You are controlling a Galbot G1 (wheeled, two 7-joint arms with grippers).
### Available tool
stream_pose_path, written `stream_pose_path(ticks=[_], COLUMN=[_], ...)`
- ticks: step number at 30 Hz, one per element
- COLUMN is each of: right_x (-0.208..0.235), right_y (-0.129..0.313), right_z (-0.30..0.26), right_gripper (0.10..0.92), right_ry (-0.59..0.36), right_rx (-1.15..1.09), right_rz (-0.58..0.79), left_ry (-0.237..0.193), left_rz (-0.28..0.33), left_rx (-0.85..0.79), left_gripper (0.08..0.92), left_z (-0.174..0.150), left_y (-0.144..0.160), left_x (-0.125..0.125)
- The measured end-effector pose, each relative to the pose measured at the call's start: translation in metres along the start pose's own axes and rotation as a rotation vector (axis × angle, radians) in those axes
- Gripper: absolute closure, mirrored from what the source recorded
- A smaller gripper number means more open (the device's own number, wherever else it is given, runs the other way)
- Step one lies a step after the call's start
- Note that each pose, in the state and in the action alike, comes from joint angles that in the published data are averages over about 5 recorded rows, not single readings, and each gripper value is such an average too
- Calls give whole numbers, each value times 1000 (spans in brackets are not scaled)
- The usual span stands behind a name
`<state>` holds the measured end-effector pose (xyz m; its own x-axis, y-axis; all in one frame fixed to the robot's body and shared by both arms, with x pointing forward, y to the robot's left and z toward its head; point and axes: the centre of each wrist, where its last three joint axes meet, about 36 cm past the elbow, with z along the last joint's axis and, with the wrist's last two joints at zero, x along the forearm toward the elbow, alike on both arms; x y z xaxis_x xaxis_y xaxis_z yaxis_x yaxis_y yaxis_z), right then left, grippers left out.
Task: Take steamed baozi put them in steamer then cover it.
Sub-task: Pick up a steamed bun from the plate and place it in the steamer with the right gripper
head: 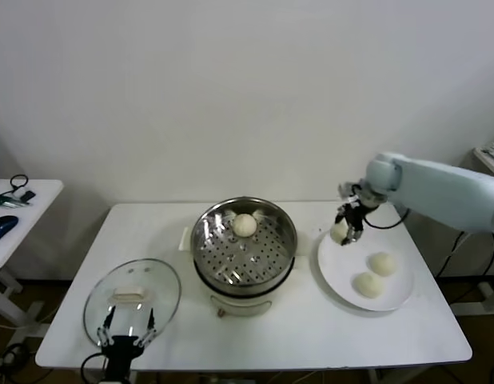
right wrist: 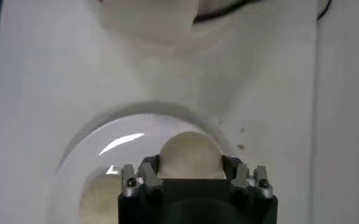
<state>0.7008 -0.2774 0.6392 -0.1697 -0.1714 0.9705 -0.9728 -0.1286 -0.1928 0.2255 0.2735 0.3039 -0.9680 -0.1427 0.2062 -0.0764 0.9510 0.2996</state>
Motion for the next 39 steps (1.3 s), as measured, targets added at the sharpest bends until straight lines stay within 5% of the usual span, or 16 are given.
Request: stream_pose_path(ticks=[5,11,23,39], right_x=[52,62,-5,-81], right_y=[-12,-2,33,55], right_z=[-75,-167,-269,-289], right_gripper=[344,344,344,344], right_ry=[-60,-116,-134,-118], right_rx=[79,154,154,94], right_rz=[48,71,81,53], left_ry=[-6,-14,-16,-8], left_rz=[6,11,-1,-1], left_rx=[-1,-1,-5,-9], left_gripper=[177,177,177,177], left_z=[-3,-8,-11,-8], left_y=[-1,-4,0,2], left_x=[1,4,12,13])
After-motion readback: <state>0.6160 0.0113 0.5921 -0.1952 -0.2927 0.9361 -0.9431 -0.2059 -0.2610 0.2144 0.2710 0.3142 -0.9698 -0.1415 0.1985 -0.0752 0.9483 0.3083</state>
